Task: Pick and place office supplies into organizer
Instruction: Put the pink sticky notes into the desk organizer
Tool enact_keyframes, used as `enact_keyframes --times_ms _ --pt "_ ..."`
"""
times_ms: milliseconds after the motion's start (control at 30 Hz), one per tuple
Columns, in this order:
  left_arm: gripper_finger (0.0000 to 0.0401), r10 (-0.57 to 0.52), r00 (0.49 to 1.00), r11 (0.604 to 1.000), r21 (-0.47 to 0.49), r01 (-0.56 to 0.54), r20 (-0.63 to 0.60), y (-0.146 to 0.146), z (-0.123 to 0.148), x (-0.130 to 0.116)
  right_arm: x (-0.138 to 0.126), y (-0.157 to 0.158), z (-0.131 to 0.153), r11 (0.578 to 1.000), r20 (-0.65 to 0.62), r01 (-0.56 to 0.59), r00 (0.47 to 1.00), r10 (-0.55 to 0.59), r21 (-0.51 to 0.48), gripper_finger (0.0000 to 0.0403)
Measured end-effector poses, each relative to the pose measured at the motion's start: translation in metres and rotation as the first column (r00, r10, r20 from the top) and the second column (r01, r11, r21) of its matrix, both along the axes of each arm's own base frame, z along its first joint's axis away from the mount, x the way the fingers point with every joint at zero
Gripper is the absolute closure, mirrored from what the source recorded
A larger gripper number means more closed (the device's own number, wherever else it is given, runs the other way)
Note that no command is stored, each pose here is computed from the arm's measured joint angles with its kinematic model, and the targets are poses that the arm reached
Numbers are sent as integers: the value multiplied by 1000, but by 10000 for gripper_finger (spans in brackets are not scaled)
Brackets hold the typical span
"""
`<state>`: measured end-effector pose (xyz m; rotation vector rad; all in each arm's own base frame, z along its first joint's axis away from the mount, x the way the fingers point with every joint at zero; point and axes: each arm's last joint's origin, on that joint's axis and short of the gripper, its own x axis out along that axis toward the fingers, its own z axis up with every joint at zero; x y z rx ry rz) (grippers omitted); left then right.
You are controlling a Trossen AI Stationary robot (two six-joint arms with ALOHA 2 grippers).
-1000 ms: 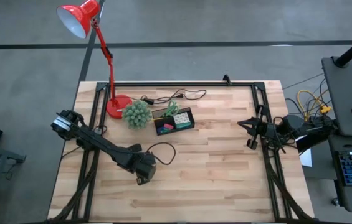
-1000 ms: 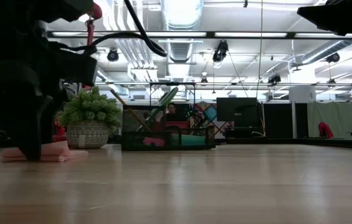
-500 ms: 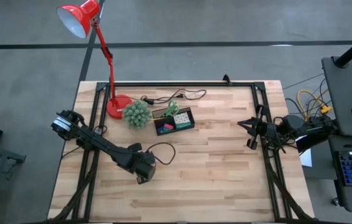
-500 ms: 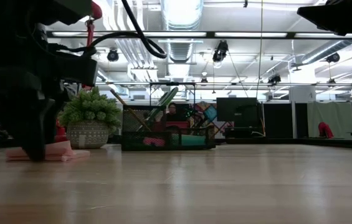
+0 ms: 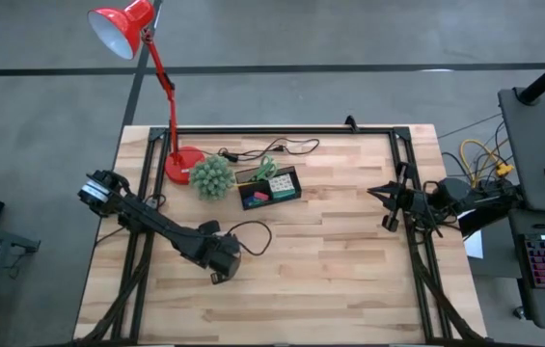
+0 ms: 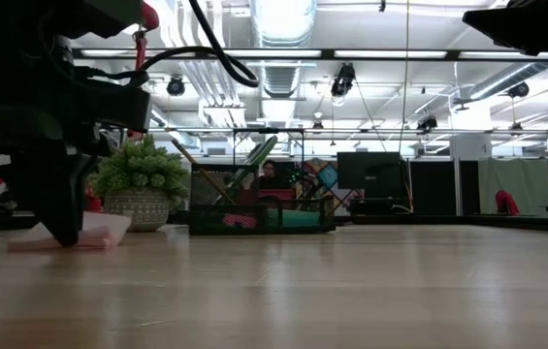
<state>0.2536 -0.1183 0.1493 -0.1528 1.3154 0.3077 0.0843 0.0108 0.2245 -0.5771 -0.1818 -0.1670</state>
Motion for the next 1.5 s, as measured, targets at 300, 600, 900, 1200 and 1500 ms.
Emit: enact_keyframes --times_ms 300,600,900,1200,1500 --pt "401 -34 999 999 -26 34 9 0 12 -2 0 0 0 1000 0 0 1000 0 0 394" --pt "401 -53 996 997 -54 57 76 -1 29 4 0 0 0 1000 0 0 1000 0 0 394" --pt "401 32 986 995 -94 -17 161 5 52 15 0 0 0 1000 0 0 1000 0 0 394" --pt "401 34 896 996 -93 8 443 15 92 53 0 0 0 1000 0 0 1000 0 0 394" --pt "401 -50 756 999 22 47 653 54 121 85 0 0 0 1000 0 0 1000 0 0 394"
